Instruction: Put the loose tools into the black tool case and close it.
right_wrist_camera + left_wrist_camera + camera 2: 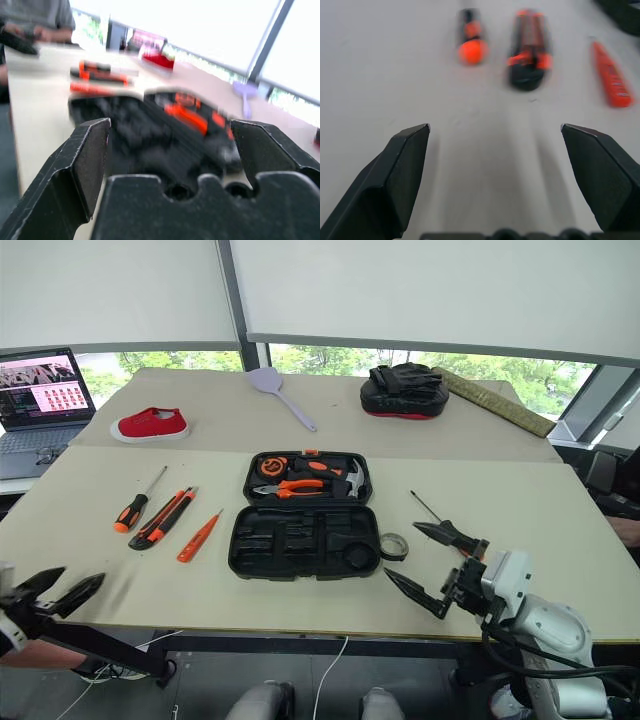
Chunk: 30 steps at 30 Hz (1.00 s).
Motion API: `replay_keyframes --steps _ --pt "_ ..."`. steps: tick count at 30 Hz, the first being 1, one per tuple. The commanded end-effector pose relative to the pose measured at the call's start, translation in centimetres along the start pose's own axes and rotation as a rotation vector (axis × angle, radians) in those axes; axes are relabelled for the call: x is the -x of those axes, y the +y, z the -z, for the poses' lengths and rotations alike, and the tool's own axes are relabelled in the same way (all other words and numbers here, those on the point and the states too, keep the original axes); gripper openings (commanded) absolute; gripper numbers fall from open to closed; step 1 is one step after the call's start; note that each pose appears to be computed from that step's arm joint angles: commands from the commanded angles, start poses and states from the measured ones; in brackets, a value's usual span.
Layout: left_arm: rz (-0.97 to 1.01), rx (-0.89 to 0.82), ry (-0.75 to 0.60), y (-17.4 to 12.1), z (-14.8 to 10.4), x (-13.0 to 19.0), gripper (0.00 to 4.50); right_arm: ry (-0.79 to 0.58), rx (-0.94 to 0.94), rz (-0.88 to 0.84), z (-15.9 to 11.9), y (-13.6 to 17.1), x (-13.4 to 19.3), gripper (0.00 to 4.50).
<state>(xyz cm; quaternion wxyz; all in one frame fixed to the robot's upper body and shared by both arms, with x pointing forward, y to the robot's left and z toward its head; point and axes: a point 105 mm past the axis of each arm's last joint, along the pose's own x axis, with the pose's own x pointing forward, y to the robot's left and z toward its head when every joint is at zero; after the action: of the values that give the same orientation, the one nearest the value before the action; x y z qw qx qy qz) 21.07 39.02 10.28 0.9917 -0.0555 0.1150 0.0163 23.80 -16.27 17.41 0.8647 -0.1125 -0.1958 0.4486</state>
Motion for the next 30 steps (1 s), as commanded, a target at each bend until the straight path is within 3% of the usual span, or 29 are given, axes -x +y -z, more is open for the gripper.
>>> replay_keyframes --steps 1,4,11,17,23,26,30 --pt "-0.062 0.046 -0.092 0.5 -2.4 0.3 4.50 -0.045 0.019 0.008 -1.3 -0.1 -0.5 4.44" --pt "-0.020 0.052 -0.120 -0.9 -4.7 -1.2 4.50 -0.031 0.036 0.021 -1.0 -0.3 -0.6 4.44" --pt "-0.038 -0.034 0.015 -2.5 -7.6 -6.5 4.50 -0.032 0.046 0.006 -0.7 -0.5 -1.3 4.44" --pt "-0.049 -0.028 0.108 -4.0 -8.3 -12.3 4.50 -0.043 0.056 -0.013 -0.6 -0.6 -1.9 4.44" --pt "-0.082 -0.038 0.241 -4.8 -6.6 -16.6 4.50 -0.051 0.070 -0.013 -1.0 -0.6 -2.1 4.44" --pt "-0.059 -0.025 0.259 -5.4 -5.9 -17.6 3.72 -0.044 0.069 -0.001 -1.0 -0.3 -1.8 4.50" --pt "-0.070 -0.052 0.273 -5.1 -5.5 -18.0 2.27 -0.039 0.069 0.005 -1.2 -0.1 -1.6 4.50"
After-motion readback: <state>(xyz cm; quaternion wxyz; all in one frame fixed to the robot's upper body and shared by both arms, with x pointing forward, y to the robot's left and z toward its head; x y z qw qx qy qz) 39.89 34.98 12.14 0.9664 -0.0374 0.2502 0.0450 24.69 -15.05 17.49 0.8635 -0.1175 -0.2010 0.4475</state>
